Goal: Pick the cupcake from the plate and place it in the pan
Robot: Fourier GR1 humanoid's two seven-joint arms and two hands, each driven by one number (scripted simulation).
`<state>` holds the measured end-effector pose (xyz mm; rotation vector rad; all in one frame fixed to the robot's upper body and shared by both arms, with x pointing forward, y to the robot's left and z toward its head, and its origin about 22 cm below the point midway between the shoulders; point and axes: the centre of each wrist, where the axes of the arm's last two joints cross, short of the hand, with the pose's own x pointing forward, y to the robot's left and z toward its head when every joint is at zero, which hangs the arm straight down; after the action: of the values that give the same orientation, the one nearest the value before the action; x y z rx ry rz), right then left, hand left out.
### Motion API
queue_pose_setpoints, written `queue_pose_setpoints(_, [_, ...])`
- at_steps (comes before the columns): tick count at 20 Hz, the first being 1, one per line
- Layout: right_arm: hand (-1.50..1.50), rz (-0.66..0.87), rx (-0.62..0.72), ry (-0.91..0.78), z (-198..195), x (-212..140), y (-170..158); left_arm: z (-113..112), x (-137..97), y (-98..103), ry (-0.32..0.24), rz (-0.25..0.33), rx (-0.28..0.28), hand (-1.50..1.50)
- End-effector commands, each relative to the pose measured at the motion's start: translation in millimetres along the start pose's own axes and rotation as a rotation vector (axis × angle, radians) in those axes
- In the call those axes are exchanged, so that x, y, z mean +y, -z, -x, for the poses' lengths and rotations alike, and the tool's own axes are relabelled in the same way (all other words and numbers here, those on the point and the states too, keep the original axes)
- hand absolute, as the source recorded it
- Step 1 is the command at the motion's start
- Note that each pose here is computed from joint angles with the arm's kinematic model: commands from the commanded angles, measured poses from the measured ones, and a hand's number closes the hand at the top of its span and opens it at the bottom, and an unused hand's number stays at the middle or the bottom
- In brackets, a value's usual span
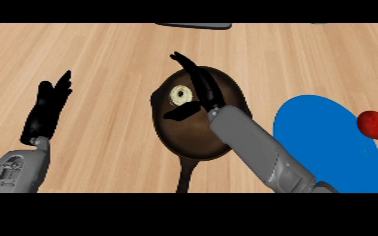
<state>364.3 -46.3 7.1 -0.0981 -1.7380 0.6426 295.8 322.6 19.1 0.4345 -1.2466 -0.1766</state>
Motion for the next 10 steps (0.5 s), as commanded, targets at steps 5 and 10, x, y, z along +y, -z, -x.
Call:
queue_pose_setpoints(5, [-1.50, 0.152, 0.029, 0.093, -3.6, -26.1, 24.4, 20.8, 14.8, -15.5, -0.015, -0.048, 0.031, 0.00])
queue_pose_setpoints(10, [-1.50, 0.216, 0.053, 0.139, 17.4, -89.2, 17.2, 43.5, 19.1, 0.5, -0.032, -0.098, 0.064, 0.00])
